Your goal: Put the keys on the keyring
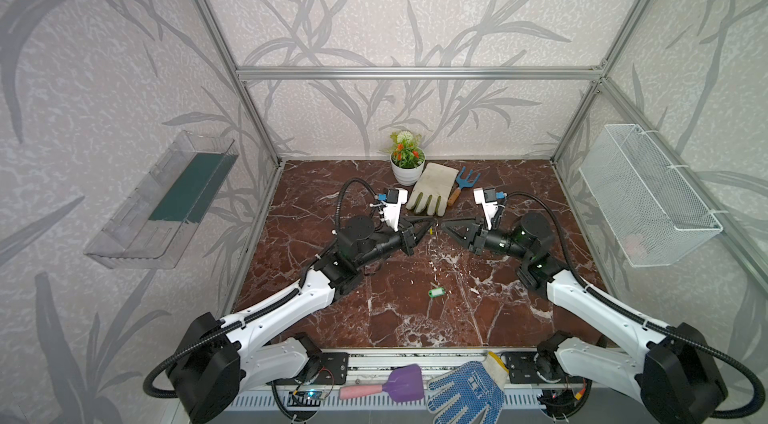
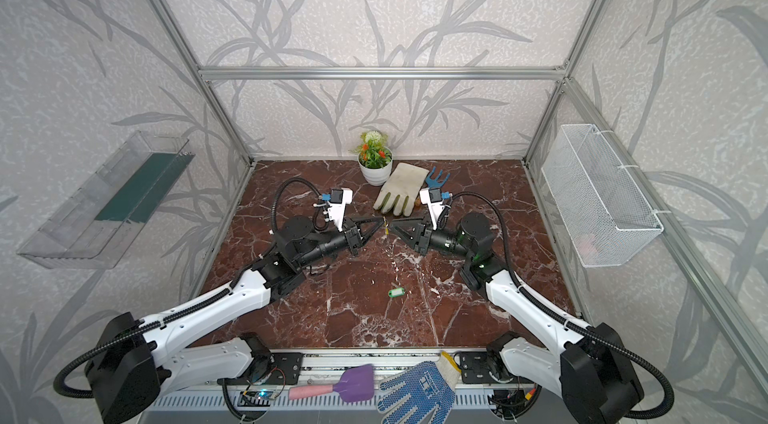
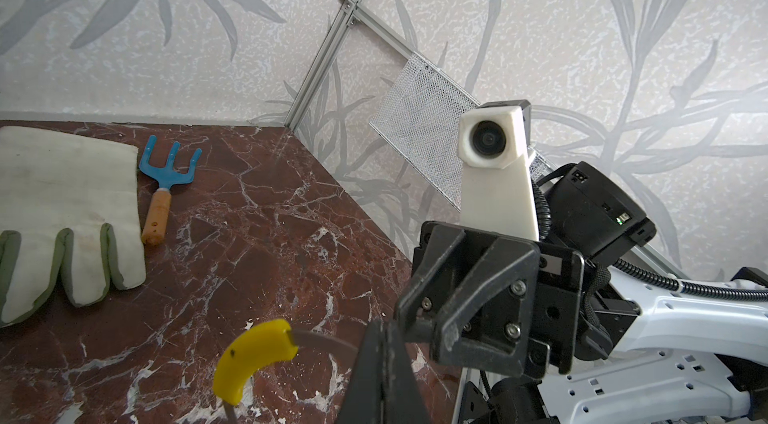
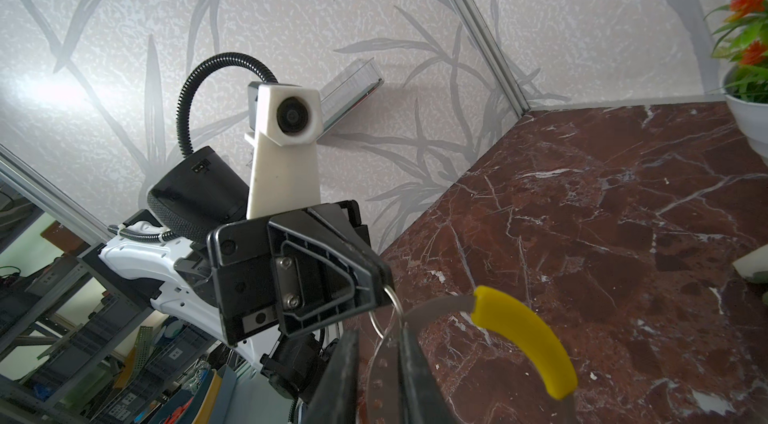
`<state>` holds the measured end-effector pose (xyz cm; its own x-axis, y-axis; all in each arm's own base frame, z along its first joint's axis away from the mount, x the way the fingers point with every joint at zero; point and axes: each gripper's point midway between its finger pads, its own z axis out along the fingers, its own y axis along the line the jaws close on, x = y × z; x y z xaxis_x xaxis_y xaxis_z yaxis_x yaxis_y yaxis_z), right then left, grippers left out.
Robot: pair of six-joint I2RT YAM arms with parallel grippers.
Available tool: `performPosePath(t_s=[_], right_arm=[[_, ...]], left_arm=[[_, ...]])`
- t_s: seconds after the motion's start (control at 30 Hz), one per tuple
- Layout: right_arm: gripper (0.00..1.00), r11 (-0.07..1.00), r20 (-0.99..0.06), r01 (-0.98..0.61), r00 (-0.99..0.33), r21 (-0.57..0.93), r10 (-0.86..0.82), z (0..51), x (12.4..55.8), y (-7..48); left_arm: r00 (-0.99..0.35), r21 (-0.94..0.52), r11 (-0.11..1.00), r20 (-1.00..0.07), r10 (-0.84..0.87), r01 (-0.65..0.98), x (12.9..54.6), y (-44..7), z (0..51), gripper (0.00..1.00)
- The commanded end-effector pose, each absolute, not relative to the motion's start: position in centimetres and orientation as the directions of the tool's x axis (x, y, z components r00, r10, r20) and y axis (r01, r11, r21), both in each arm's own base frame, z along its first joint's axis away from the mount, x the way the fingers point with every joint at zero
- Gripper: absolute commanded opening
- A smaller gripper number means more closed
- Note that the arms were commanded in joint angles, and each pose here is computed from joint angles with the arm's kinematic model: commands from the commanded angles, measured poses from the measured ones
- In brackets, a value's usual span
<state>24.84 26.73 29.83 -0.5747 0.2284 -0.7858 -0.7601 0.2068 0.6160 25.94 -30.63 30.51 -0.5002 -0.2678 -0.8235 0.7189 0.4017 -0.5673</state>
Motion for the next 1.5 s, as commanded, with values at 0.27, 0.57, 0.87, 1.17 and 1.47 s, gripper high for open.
performPosePath(t_s=[0.27,0.57,0.87,1.17,1.47], right_arm=[[0.14,0.143,-0.794,-0.788,-0.562,0.599,0.231,30.9,24.4,27.3],[0.09,0.125,-0.793,-0.789,-0.569,0.601,0.220,30.9,24.1,27.5],[0.00,0.157,-0.800,-0.794,-0.541,0.588,0.260,31.1,24.2,26.9],[0.00,0.206,-0.805,-0.791,-0.507,0.577,0.309,31.5,24.4,26.0],[0.00,0.196,-0.794,-0.786,-0.511,0.587,0.328,31.6,24.5,25.9]], left_arm=[[-0.473,-0.553,0.322,-0.829,-0.297,0.768,25.4,-31.2,33.8,0.00],[-0.488,-0.563,0.289,-0.822,-0.292,0.774,25.2,-31.7,34.0,0.00],[-0.483,-0.568,0.317,-0.819,-0.309,0.760,25.4,-31.2,33.9,0.07],[-0.411,-0.580,0.464,-0.809,-0.419,0.669,26.5,-27.3,33.2,0.21],[-0.478,-0.591,0.362,-0.802,-0.358,0.721,25.8,-29.8,32.6,0.21]])
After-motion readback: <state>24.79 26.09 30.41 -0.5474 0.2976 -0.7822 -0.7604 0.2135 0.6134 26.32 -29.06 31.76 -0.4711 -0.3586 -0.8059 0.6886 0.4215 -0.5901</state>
